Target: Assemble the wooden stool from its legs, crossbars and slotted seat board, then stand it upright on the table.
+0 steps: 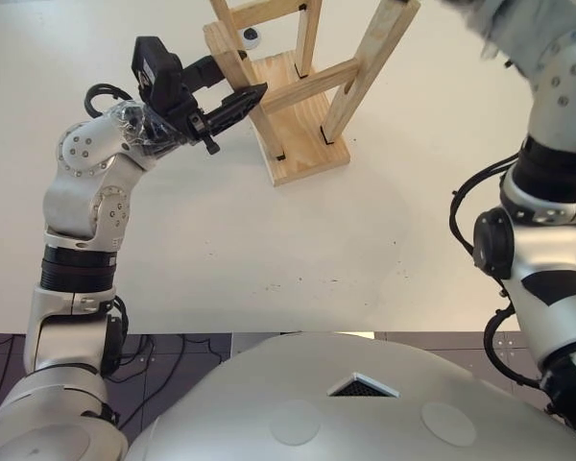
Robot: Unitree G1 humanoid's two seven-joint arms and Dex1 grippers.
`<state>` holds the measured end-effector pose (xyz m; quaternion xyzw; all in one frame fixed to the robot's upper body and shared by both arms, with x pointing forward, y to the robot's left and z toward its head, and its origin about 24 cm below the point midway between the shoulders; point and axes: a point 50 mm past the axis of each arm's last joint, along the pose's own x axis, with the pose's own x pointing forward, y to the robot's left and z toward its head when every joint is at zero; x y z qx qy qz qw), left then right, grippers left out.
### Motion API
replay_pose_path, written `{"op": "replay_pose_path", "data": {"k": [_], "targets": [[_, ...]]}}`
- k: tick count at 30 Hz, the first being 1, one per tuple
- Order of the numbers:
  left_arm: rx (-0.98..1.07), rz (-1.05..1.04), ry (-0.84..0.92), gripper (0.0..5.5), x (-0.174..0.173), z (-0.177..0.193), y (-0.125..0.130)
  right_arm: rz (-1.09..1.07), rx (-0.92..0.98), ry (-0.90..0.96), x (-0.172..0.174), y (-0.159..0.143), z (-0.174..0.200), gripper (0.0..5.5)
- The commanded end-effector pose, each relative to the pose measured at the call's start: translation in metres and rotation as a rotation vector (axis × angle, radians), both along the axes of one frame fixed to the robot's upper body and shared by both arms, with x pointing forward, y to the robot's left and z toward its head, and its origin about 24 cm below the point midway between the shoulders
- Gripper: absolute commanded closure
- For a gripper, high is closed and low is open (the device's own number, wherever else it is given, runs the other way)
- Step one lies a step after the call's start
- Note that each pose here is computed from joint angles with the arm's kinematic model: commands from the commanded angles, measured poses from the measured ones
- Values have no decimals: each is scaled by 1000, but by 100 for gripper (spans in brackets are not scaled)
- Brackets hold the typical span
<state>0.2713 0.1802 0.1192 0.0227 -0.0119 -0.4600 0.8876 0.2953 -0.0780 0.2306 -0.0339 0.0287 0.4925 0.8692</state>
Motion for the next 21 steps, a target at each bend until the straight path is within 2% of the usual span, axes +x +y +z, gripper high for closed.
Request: {"op": "replay_pose_path", "data": {"k": [1, 6, 12, 14, 18, 21], "targets": [[252, 135, 568, 340, -35, -100, 24, -11, -136, 181, -20, 11, -49, 458], [252, 131, 570, 340, -36, -99, 23, -99, -178, 297, -20, 8, -80, 546], [266, 136, 572, 340, -35, -99, 22, -116, -173, 349, -25, 11, -94, 550], [269, 138, 573, 340, -34, -100, 22, -100, -148, 333, -27, 13, -87, 550], [292, 141, 590, 340, -36, -103, 23, -7, -87, 242, -33, 15, -51, 550], [340, 139, 607, 340, -37, -107, 24, -38, -26, 177, -26, 13, -29, 550]]}}
